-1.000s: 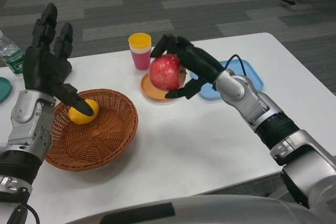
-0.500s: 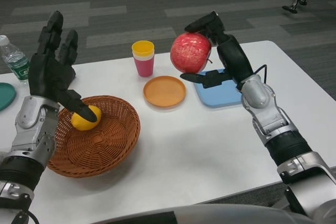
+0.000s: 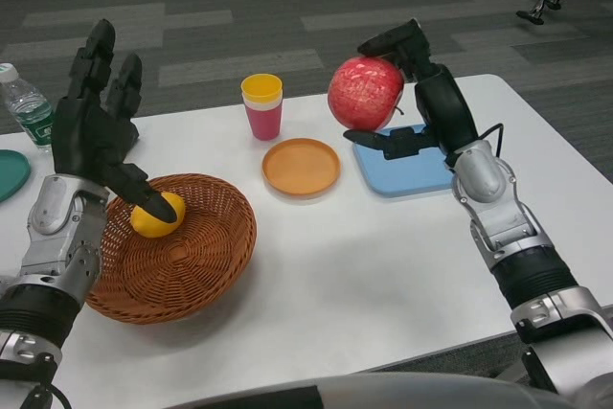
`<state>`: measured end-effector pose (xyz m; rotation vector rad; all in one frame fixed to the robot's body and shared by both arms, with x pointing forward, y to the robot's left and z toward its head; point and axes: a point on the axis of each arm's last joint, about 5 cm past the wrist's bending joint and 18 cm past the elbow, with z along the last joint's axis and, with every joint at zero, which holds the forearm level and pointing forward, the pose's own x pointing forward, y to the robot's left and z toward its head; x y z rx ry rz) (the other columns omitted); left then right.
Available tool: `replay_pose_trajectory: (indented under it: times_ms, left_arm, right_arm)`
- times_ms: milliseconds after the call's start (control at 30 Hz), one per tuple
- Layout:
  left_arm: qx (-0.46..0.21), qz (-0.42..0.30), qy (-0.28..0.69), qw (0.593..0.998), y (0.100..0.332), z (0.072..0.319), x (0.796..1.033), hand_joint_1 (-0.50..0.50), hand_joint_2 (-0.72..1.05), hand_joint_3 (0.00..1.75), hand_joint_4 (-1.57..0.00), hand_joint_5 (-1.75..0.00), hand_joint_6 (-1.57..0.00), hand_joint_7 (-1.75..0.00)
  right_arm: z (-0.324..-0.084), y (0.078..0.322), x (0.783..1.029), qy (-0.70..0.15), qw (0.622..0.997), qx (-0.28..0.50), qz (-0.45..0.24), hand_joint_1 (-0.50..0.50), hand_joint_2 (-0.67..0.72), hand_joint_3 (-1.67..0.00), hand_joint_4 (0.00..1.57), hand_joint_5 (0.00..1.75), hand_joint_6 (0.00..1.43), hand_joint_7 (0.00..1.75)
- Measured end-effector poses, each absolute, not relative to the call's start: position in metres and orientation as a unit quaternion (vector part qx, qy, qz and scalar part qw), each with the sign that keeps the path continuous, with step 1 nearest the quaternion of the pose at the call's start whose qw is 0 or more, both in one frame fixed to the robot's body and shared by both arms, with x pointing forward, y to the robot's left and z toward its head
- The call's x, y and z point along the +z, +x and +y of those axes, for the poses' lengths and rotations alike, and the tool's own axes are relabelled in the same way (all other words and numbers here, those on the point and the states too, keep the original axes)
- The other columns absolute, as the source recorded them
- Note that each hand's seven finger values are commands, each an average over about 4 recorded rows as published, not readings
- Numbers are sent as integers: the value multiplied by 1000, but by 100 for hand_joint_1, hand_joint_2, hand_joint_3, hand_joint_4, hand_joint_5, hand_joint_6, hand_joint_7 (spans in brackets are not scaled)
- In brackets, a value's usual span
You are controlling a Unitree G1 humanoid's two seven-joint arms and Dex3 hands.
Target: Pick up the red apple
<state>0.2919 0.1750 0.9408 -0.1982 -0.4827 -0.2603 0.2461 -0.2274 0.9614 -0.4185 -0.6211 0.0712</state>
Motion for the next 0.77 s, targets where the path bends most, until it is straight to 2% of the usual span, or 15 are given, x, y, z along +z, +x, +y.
replay_pose_trajectory:
  times_ms: [233,433,633,767]
  left_arm:
    - [-128,-238,-98,958,292,175,941,-50,-55,9,0,0,0,-17]
    - [-128,-238,-98,958,292,175,941,-50,-55,9,0,0,0,-14]
    - [-128,-238,-98,958,292,175,941,-50,-55,9,0,0,0,-14]
    - [-128,-238,-98,958,292,175,941,-50,-55,9,0,0,0,-14]
  right_arm:
    - [-228,246,961,-203,931,33,-303,-25,-60,-85,71,145,16,161]
    - [-228,246,961,-202,931,32,-303,-25,-60,-81,71,145,14,161]
    - [-227,246,961,-202,931,32,-303,-25,-60,-87,71,145,15,161]
    - [-228,246,961,-202,931,32,-303,-25,-60,-79,71,145,16,161]
